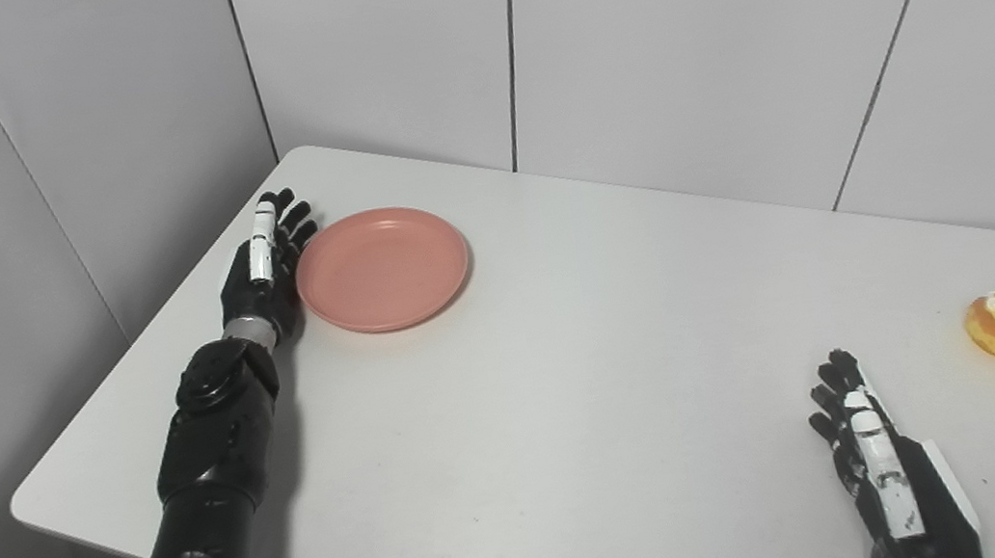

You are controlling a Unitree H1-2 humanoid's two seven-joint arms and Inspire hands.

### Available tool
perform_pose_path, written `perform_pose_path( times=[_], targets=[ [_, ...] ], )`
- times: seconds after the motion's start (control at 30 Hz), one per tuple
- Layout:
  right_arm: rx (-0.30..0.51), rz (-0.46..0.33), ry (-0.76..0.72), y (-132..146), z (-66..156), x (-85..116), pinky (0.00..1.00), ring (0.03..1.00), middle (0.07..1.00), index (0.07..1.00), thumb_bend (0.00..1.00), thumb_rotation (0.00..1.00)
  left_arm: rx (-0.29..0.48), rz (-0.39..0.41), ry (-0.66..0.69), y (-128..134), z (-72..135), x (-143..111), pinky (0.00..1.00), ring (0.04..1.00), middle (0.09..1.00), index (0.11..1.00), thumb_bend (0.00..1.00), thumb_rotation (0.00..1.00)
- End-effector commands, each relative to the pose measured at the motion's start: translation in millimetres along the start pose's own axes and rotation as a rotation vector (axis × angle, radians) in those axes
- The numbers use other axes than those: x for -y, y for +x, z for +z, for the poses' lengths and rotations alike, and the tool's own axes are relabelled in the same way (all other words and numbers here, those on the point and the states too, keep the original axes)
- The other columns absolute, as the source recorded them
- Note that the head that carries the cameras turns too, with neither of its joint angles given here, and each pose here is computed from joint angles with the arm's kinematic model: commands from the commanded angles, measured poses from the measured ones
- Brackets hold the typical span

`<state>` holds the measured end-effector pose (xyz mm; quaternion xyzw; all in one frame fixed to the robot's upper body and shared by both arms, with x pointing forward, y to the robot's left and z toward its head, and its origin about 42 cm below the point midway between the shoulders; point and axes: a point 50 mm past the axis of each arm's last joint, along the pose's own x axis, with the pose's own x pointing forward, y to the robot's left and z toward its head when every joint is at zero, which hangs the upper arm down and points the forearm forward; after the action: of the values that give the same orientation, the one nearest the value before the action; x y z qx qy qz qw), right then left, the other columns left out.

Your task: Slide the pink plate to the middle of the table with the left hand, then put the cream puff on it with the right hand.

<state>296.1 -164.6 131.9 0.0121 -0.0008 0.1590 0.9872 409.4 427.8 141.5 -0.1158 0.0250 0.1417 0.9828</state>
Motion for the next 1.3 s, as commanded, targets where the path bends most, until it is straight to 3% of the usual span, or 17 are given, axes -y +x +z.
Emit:
perform_pose_path(
  times=[0.0,0.6,1.27],
  targets=[
    [0.052,0.005,-0.002,8.7,11.2,-2.4,1.00,0.996,1.000,1.000,0.13,1.00,-0.050,-0.040,-0.015,0.6,-7.2,14.9,0.95,0.936,0.931,0.905,0.37,1.00],
    [0.065,-0.013,-0.027,10.3,17.4,-4.4,1.00,0.999,1.000,1.000,0.14,1.00,-0.066,-0.138,-0.016,-12.8,-10.3,44.8,0.95,0.929,0.918,0.884,0.38,1.00],
    [0.072,-0.024,-0.031,11.9,21.2,-5.0,1.00,0.994,1.000,1.000,0.17,1.00,-0.095,-0.291,0.037,-26.2,-22.7,100.7,0.92,0.903,0.894,0.875,0.39,1.00]
  ],
)
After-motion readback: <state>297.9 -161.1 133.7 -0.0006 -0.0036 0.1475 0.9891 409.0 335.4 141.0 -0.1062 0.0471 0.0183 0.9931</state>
